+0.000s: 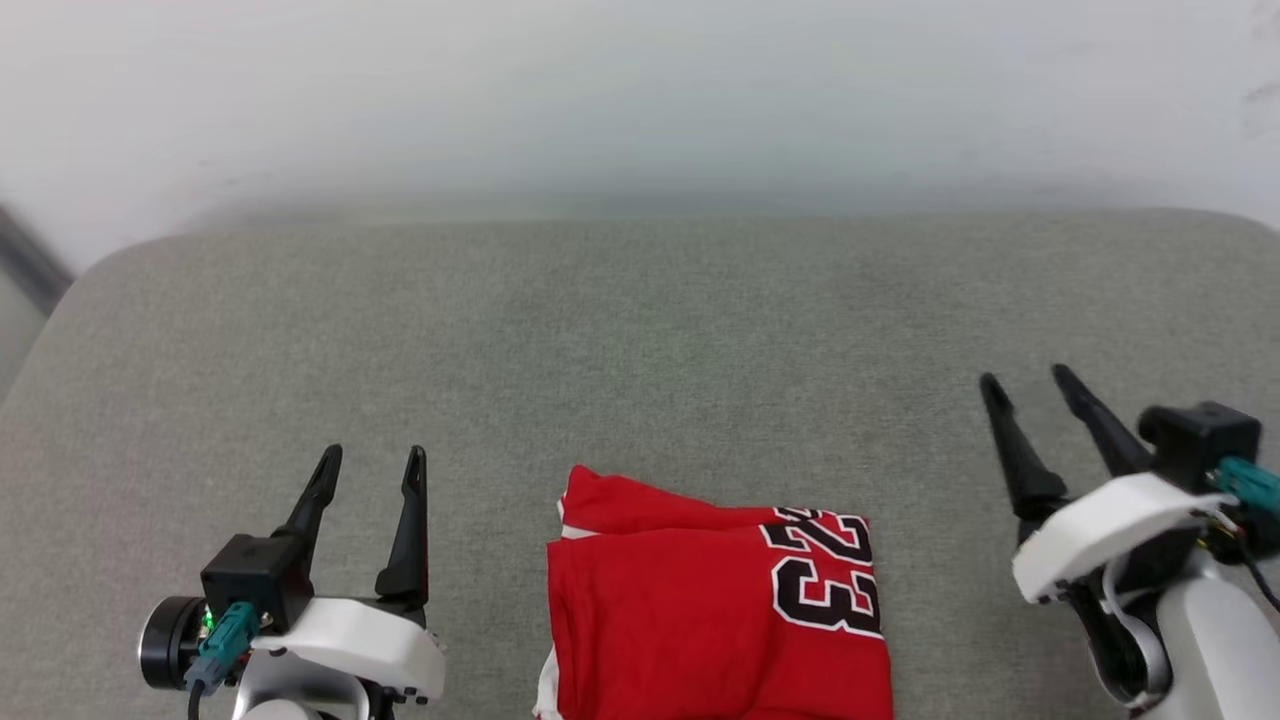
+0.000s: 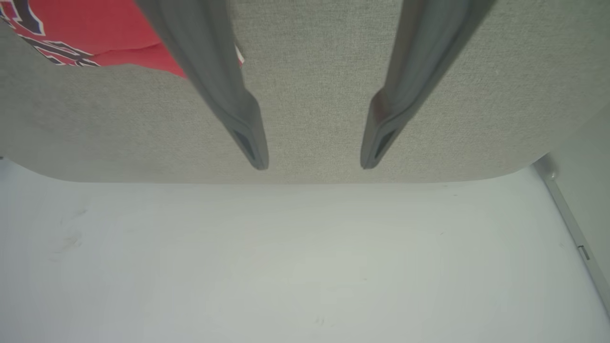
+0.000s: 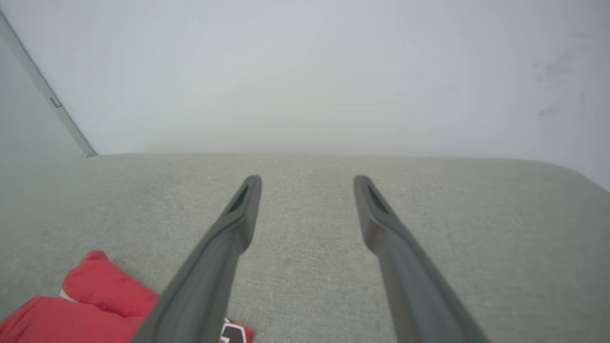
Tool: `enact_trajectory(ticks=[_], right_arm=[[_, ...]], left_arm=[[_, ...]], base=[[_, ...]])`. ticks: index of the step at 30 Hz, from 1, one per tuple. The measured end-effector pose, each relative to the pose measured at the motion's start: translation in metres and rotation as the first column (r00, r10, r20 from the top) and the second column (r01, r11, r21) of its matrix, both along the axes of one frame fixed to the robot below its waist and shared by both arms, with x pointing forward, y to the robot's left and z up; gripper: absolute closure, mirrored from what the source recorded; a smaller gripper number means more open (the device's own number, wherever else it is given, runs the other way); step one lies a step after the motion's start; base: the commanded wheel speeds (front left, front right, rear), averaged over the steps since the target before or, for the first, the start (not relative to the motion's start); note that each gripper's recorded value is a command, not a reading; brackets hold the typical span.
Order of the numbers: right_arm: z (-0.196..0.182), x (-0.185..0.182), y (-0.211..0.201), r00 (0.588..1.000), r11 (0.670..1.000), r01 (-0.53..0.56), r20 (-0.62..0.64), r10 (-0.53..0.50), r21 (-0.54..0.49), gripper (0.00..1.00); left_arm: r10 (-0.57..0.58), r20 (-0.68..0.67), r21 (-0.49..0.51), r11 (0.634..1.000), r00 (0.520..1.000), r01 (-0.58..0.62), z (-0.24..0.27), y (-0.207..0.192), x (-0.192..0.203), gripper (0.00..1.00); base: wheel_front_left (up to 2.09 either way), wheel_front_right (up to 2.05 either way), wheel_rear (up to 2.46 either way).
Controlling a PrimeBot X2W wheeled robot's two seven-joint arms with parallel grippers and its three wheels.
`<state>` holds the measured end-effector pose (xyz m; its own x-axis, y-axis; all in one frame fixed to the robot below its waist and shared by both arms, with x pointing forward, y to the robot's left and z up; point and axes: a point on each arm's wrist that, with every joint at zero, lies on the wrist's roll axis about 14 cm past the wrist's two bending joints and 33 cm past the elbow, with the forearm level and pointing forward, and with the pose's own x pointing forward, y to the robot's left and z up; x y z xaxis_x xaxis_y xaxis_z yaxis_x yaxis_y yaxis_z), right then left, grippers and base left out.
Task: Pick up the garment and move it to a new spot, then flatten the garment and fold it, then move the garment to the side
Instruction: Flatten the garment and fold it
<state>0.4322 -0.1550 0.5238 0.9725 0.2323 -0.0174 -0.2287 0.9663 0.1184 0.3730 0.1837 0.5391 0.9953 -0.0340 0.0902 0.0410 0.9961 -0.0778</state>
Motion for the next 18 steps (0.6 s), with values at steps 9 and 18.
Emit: enact_trajectory(ticks=[9, 18], right_arm=[[0.027, -0.05, -0.024, 0.992, 0.993, 0.1, 0.087, -0.094, -0.06, 0.0], [0.03, -0.082, -0.02, 0.992, 0.993, 0.114, 0.063, -0.112, -0.032, 0.0]], left_arm=[[0.02, 0.006, -0.006, 1.0, 1.0, -0.02, 0.001, 0.0, -0.012, 0.0], [0.037, -0.017, -0.013, 0.999, 0.999, -0.037, -0.009, 0.002, -0.02, 0.0]], base=[[0.0, 0.0, 0.0], [0.0, 0.0, 0.0]])
